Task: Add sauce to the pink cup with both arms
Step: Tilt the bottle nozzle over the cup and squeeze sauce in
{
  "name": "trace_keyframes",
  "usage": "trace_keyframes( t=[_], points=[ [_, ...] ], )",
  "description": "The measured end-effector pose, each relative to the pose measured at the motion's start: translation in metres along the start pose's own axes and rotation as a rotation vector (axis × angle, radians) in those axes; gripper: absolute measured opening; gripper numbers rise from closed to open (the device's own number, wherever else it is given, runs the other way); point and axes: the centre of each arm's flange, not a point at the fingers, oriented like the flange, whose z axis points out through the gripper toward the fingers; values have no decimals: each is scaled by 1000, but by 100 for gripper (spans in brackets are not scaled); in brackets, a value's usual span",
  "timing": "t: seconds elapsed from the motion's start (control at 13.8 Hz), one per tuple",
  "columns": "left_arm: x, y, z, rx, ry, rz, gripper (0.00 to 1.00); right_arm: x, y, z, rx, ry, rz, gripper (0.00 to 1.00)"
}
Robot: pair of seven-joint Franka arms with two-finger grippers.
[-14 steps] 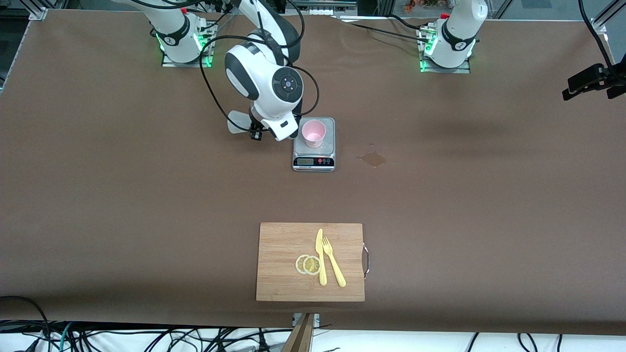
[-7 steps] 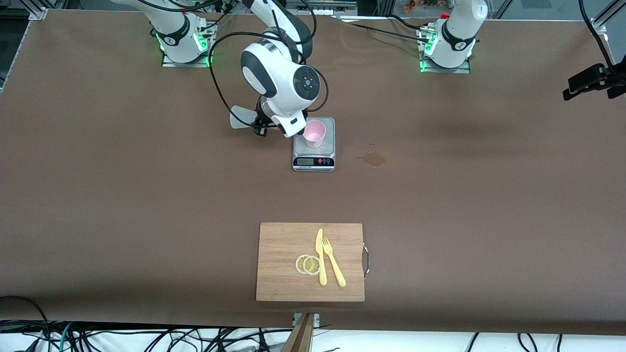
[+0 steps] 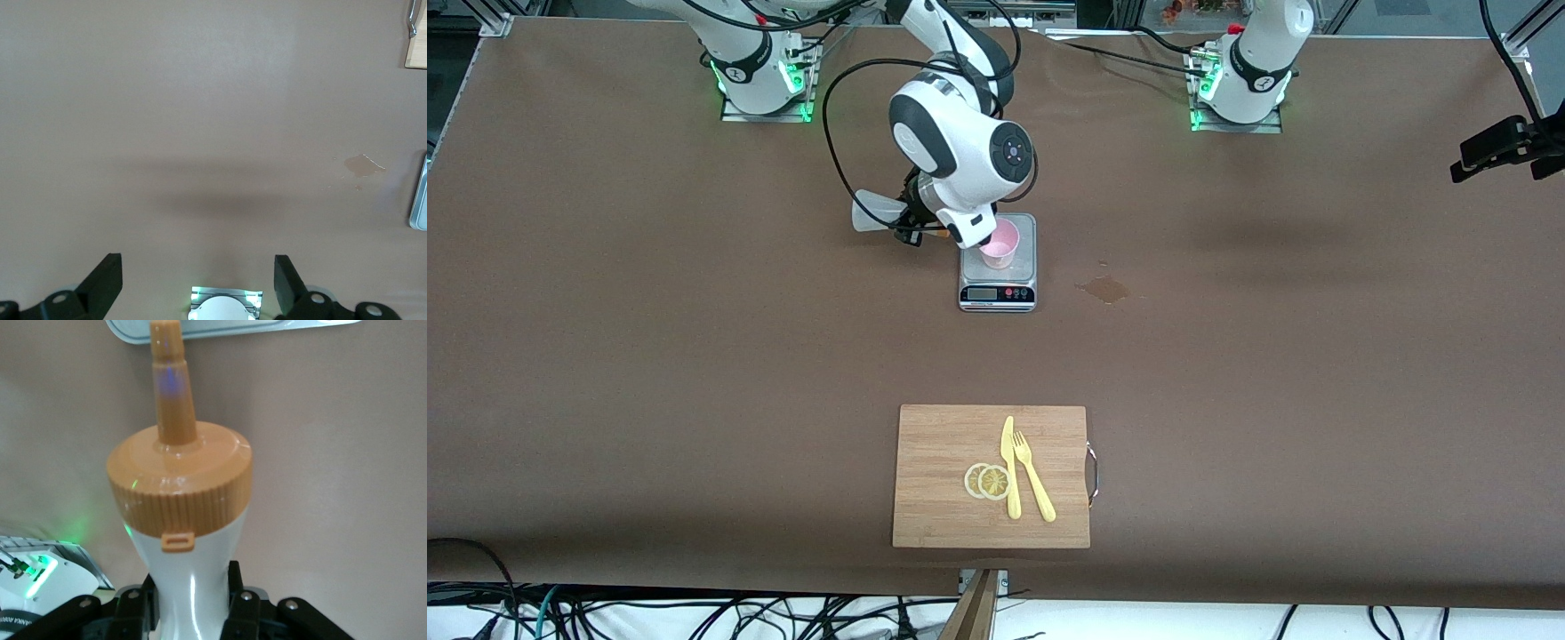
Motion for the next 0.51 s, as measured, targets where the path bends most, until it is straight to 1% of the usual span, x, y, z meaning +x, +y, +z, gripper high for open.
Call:
trace_keyframes(
  t=[0.51],
  points=[
    [0, 7, 0, -2, 1, 14, 100, 16, -3, 0, -33, -70, -14, 40]
  ],
)
